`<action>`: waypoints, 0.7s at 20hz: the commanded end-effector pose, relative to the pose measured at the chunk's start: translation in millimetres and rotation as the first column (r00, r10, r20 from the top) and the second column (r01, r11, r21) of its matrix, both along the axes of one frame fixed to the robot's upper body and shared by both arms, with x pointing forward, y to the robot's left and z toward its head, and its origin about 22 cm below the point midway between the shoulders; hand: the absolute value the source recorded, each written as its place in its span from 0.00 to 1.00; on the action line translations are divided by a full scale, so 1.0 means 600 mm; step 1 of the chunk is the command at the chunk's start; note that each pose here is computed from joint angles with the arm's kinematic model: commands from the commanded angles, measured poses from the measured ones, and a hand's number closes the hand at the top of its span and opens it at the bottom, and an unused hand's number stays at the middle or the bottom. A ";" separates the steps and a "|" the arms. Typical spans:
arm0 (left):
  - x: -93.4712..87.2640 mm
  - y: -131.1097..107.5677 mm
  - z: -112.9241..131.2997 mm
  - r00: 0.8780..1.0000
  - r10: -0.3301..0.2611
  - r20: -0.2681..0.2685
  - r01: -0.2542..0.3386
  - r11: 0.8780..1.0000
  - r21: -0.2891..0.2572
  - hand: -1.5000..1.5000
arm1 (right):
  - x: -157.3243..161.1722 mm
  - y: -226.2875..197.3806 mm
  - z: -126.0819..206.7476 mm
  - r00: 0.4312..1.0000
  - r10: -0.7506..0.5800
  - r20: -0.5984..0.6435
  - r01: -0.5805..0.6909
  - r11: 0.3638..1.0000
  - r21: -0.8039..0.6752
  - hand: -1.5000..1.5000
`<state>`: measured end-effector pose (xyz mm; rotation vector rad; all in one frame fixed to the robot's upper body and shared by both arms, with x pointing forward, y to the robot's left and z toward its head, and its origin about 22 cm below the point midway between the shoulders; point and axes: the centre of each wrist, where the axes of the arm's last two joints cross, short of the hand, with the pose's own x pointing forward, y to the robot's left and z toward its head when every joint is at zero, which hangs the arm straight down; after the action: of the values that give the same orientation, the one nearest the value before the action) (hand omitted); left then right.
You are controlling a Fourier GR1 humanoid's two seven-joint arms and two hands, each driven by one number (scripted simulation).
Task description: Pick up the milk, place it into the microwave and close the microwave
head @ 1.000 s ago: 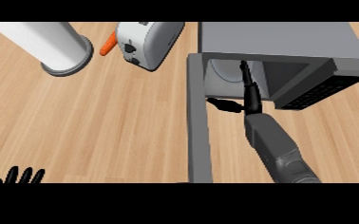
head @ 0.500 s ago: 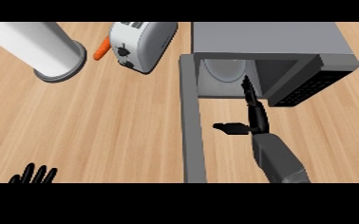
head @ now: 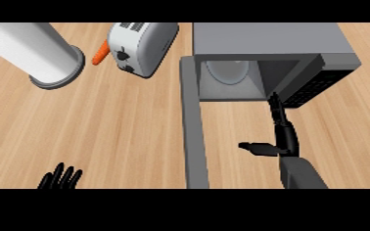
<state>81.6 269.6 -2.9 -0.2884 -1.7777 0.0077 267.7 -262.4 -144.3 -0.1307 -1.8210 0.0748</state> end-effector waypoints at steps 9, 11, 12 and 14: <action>0.055 -0.088 -0.017 0.959 -0.283 -0.027 0.283 0.942 0.182 1.00 | -0.127 -0.134 0.006 0.997 -0.077 0.007 0.077 0.996 0.039 0.00; 0.095 -0.078 -0.022 0.957 -0.289 -0.003 0.282 0.933 0.222 1.00 | -0.130 -0.166 0.030 0.996 -0.093 0.008 0.093 0.995 0.029 0.00; 0.086 -0.105 -0.039 0.947 -0.319 -0.022 0.316 0.926 0.207 1.00 | -0.163 -0.180 0.016 0.992 -0.121 0.036 0.121 0.992 0.026 0.00; 0.088 -0.138 -0.033 0.944 -0.326 -0.041 0.328 0.928 0.177 1.00 | -0.174 -0.170 0.018 0.990 -0.138 0.022 0.136 0.987 0.085 0.00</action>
<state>128.2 212.4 -21.3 -0.4198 -1.6977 -0.3483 185.8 -349.0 -138.0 -0.2163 -1.8187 -0.0396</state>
